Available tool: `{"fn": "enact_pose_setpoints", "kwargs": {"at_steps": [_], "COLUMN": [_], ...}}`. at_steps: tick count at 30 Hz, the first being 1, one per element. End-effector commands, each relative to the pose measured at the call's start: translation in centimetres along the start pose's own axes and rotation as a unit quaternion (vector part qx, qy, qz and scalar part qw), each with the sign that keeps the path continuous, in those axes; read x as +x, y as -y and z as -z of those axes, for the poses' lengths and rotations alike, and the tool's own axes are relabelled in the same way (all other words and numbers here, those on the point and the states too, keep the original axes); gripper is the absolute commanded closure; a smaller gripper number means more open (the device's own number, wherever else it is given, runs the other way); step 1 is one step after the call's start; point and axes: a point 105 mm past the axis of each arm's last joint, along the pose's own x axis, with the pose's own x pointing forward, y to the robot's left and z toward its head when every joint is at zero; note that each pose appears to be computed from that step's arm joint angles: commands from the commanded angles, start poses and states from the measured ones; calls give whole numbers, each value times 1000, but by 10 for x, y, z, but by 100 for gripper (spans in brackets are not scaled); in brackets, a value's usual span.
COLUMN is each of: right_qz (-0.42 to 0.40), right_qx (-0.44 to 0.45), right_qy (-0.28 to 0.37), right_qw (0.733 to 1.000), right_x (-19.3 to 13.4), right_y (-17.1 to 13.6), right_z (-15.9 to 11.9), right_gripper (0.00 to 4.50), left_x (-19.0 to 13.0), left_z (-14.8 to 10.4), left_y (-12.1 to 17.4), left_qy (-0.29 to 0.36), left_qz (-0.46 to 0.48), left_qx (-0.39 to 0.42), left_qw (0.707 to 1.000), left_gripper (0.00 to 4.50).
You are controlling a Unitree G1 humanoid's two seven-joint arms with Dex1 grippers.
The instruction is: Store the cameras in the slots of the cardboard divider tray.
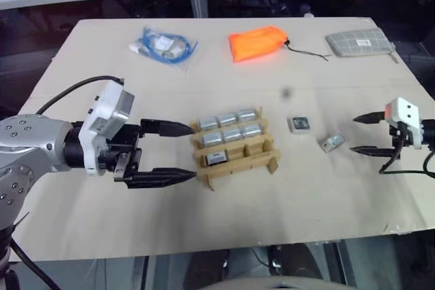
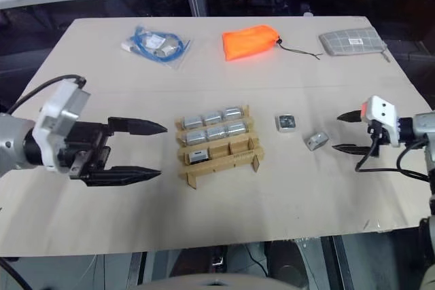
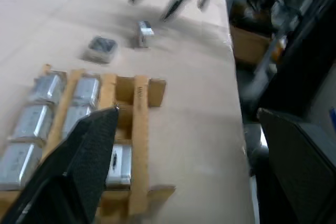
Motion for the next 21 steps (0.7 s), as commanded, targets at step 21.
{"fn": "enact_pose_setpoints", "kwargs": {"at_steps": [21], "right_qz": [-111], "right_qx": [-104], "right_qy": [-40], "right_qw": [988], "right_x": [23], "right_y": [-1], "right_z": [-19], "right_gripper": [83], "left_x": [-1], "left_z": [-7], "left_y": [5], "left_qy": [6], "left_qz": [7], "left_qx": [32], "left_qw": [999], "left_gripper": [0]}}
